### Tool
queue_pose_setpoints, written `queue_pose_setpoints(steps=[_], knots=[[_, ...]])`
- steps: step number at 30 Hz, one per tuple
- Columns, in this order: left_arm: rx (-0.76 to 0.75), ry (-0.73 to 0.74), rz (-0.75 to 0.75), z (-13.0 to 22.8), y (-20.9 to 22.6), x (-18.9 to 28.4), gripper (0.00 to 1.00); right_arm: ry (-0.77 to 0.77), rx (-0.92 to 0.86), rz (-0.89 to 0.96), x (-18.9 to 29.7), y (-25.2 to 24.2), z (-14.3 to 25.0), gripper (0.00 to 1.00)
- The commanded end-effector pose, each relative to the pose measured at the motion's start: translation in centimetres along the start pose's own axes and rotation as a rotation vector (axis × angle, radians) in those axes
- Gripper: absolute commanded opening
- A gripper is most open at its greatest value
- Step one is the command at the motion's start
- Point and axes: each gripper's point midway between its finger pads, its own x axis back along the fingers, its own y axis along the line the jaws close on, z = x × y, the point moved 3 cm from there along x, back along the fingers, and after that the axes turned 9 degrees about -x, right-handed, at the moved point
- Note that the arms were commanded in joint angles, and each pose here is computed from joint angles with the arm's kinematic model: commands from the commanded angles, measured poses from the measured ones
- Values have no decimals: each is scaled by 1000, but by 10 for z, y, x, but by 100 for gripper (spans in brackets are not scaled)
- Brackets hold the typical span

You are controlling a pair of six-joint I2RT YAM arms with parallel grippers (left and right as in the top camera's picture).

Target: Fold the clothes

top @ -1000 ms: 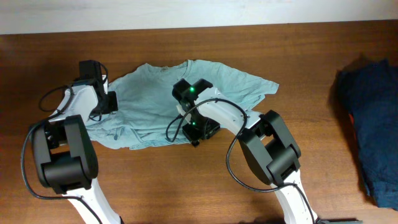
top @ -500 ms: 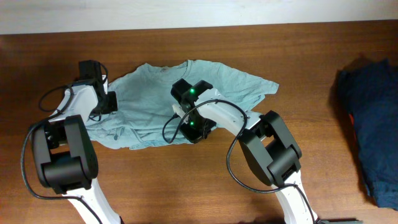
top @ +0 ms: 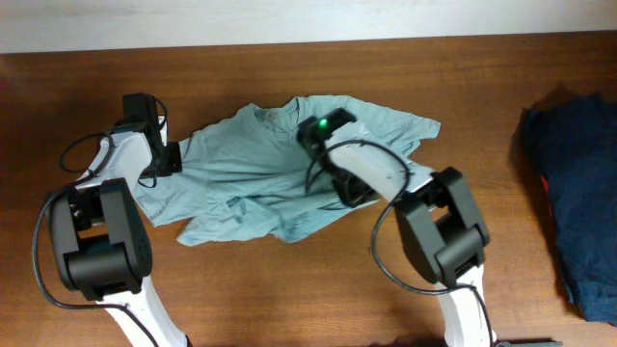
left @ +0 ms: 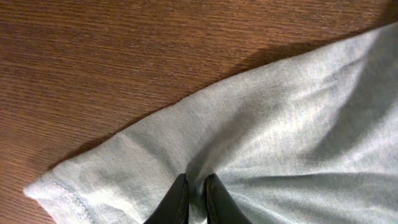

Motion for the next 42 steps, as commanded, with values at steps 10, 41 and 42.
queue_pose_setpoints(steps=[10,41,42], knots=[[-51,76,76,20,-18,-17,11,124,-302,172,-26,-110,10,4],[-645,-231,285,-82,-189,21,0,260,-215,-589,-11,-24,2,58],[-646,-229,285,-81,-189,20,0,253,-187,-644,-5,-18,1,58]])
